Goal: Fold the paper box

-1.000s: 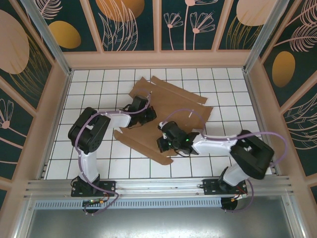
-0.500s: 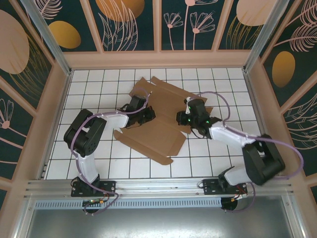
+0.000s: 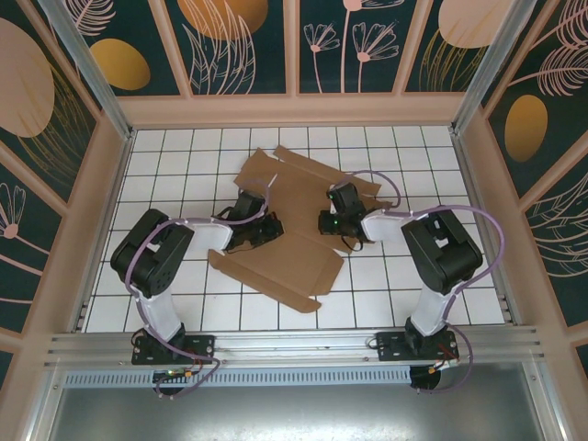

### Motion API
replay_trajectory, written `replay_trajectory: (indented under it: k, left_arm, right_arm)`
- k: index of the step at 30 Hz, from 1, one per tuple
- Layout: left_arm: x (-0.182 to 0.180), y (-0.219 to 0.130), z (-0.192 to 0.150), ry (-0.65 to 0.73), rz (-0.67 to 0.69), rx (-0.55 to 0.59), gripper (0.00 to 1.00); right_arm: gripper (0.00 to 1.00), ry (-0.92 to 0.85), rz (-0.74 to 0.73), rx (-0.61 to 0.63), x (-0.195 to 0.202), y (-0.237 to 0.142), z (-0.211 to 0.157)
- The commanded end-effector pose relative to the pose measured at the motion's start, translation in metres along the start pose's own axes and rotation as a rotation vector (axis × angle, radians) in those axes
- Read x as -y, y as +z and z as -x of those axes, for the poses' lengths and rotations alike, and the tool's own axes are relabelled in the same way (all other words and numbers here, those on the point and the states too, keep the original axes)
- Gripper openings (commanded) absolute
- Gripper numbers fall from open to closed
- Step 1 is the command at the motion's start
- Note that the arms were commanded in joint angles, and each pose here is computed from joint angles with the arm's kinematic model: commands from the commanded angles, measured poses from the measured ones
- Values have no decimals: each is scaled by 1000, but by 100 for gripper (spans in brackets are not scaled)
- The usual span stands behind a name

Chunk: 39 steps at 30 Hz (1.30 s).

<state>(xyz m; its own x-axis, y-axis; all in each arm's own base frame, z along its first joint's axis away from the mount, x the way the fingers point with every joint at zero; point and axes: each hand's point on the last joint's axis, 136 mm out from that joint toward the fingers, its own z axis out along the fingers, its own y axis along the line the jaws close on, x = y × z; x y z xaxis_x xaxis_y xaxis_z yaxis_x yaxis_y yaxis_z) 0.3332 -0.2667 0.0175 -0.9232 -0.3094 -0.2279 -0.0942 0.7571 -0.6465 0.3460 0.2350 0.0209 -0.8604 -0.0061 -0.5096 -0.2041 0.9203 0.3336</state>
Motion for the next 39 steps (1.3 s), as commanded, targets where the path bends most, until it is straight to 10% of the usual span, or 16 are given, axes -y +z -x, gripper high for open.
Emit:
replay_trajectory:
  k: [1, 14, 22, 39]
  left_arm:
    - [-17, -7, -13, -5, 60, -31, 0]
    - [-45, -12, 14, -49, 114, 16, 0]
    - [-12, -18, 51, 16, 113, 73, 2]
    - [84, 22, 51, 178, -5, -14, 14]
  right_arm:
    - [16, -1, -43, -89, 6, -6, -44]
    - [22, 22, 119, -131, -38, -32, -101]
    - [72, 23, 310, -65, -78, -68, -67]
    - [74, 198, 137, 233, -10, -138, 29]
